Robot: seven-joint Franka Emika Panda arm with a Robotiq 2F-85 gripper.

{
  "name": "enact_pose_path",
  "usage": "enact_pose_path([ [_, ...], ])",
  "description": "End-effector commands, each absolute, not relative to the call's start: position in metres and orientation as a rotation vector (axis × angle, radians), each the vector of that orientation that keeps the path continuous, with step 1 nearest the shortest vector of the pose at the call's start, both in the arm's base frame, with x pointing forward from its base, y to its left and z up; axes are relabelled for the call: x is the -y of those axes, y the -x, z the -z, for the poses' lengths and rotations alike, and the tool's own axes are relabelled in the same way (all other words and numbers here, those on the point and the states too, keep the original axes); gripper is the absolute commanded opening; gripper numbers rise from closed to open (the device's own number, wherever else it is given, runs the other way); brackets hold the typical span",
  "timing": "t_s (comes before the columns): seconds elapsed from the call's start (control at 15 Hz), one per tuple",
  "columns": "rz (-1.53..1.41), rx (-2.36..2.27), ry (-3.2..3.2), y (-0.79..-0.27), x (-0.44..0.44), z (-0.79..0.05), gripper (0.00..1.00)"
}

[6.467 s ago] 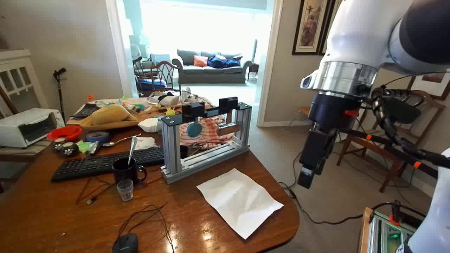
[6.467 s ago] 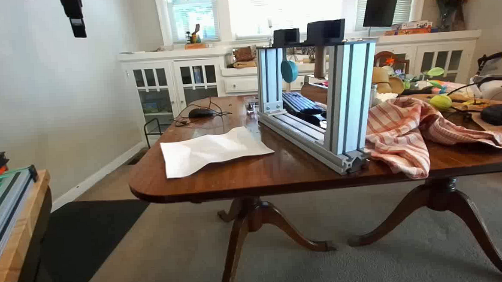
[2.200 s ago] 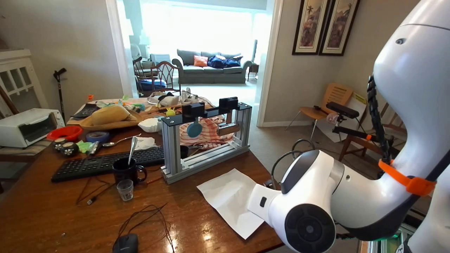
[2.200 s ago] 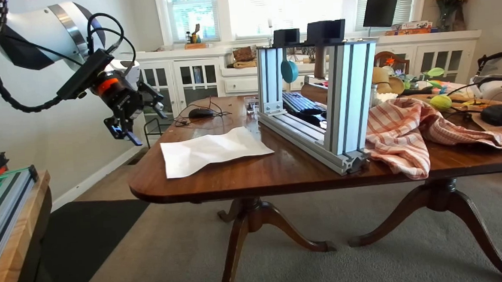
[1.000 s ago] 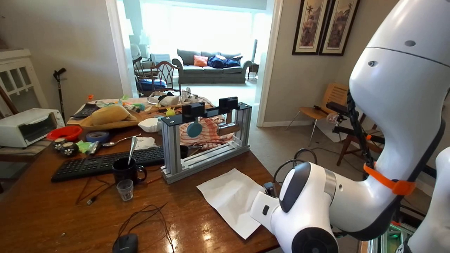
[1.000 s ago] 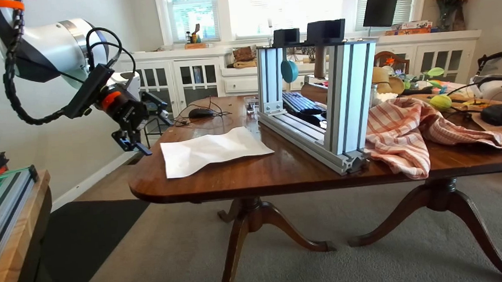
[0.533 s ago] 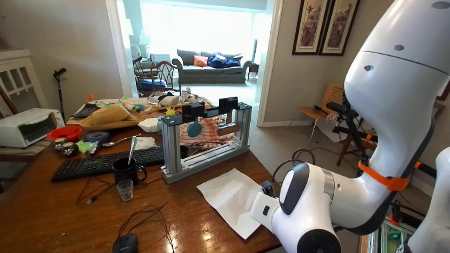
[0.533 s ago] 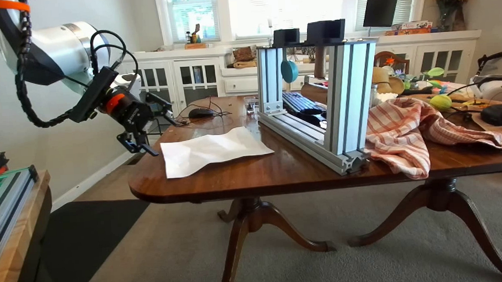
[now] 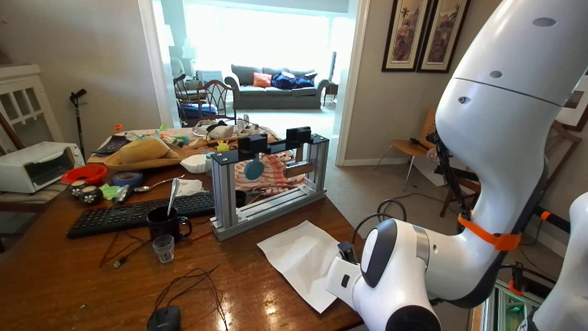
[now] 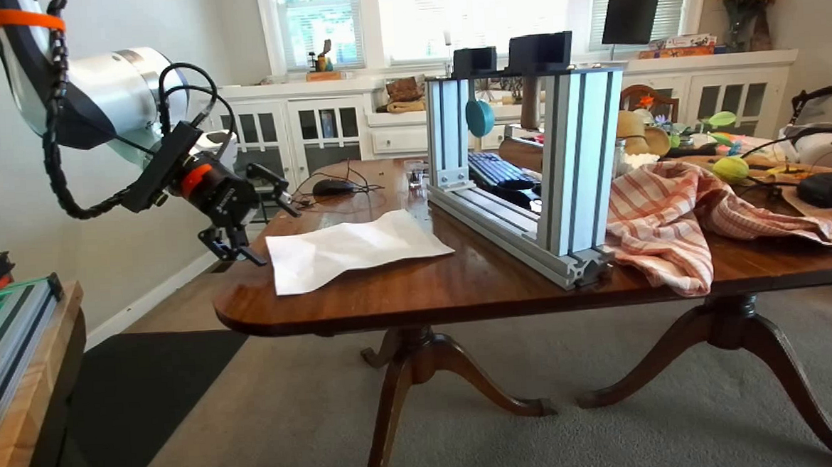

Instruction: Put the white paper on the bottom of the grey object.

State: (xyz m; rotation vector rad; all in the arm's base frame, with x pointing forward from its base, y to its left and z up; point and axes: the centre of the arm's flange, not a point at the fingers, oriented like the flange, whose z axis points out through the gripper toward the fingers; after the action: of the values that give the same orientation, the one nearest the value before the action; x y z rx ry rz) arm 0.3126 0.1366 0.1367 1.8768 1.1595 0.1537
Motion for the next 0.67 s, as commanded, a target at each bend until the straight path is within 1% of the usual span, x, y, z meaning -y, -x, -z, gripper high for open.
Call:
enact_pose_path([
  [0.0,-0.177,-1.145,-1.871,-0.3185,-0.1317,-0.119,1.0],
  [0.33,-0.199,-1.113,-1.864,-0.3214,-0.1284,-0.114,1.0],
  [0.4,-0.202,-1.108,-1.864,-0.3222,-0.1281,-0.1135,0.97],
  [0.47,-0.205,-1.104,-1.864,-0.323,-0.1277,-0.1131,0.91],
  [0.53,-0.207,-1.099,-1.864,-0.3235,-0.1271,-0.1127,0.92],
  [0.6,-0.213,-1.096,-1.86,-0.3236,-0.1268,-0.1125,0.87],
])
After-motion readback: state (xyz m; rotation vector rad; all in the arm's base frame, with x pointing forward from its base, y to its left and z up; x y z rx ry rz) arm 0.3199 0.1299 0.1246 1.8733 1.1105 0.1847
